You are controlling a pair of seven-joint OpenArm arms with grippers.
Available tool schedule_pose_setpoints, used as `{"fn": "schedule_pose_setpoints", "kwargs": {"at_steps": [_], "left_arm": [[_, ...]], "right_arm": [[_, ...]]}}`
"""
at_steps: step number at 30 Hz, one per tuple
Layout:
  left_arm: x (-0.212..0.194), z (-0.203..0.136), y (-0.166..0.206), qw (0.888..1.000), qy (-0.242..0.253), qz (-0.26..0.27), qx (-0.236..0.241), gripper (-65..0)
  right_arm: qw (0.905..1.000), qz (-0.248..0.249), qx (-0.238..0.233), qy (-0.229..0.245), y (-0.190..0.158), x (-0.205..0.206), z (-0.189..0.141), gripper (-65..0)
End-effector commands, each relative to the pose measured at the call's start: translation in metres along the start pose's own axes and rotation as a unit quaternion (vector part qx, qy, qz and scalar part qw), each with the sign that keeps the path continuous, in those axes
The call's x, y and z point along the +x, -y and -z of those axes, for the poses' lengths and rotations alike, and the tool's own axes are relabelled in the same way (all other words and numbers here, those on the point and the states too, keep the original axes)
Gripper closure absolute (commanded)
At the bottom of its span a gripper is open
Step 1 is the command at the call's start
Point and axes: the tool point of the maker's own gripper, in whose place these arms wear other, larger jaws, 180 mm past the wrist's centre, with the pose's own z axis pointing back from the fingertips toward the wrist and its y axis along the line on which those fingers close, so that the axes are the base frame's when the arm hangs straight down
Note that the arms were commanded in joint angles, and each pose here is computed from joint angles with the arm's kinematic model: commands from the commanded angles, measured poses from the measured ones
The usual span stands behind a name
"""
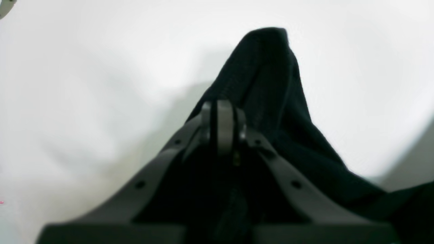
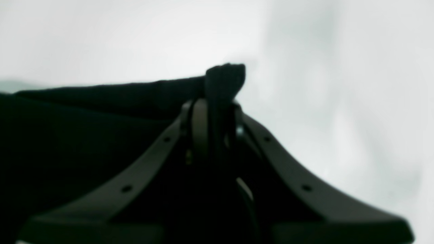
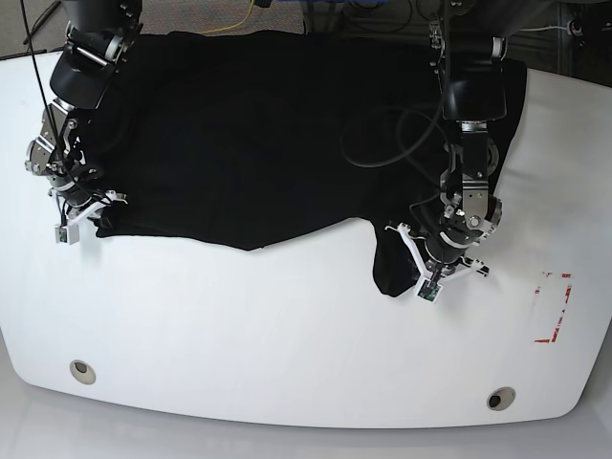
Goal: Layout the t-shirt on the table in an organized manner, then fold the t-shirt properly
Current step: 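Move the left gripper to the folded-under sleeve and grasp its edge, then pull the grasped sleeve edge outward with the left gripper to unfold it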
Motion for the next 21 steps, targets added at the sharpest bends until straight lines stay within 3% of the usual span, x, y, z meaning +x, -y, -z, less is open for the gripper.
{"fn": "schedule_pose_setpoints", "kwargs": {"at_steps": [1,10,21], "left_arm": [[0.020,-0.002,-0.013,0.999,0.023,0.013,0.018,0.0],[0.019,-0.003,-0.013,0.999,0.022,0.018,0.022,0.0],[0.034,-0.013,-0.028,0.998,0.043,0.013,0.041,0.0]], "right_arm": [[0.9986,-0.017,-0.006,-0.050,0.002,-0.018,-0.001,-7.4],[0.9986,-0.017,-0.006,-0.050,0.003,-0.017,-0.001,-0.5],[0.9986,-0.018,-0.006,-0.049,0.003,-0.016,-0.001,-0.5]]}}
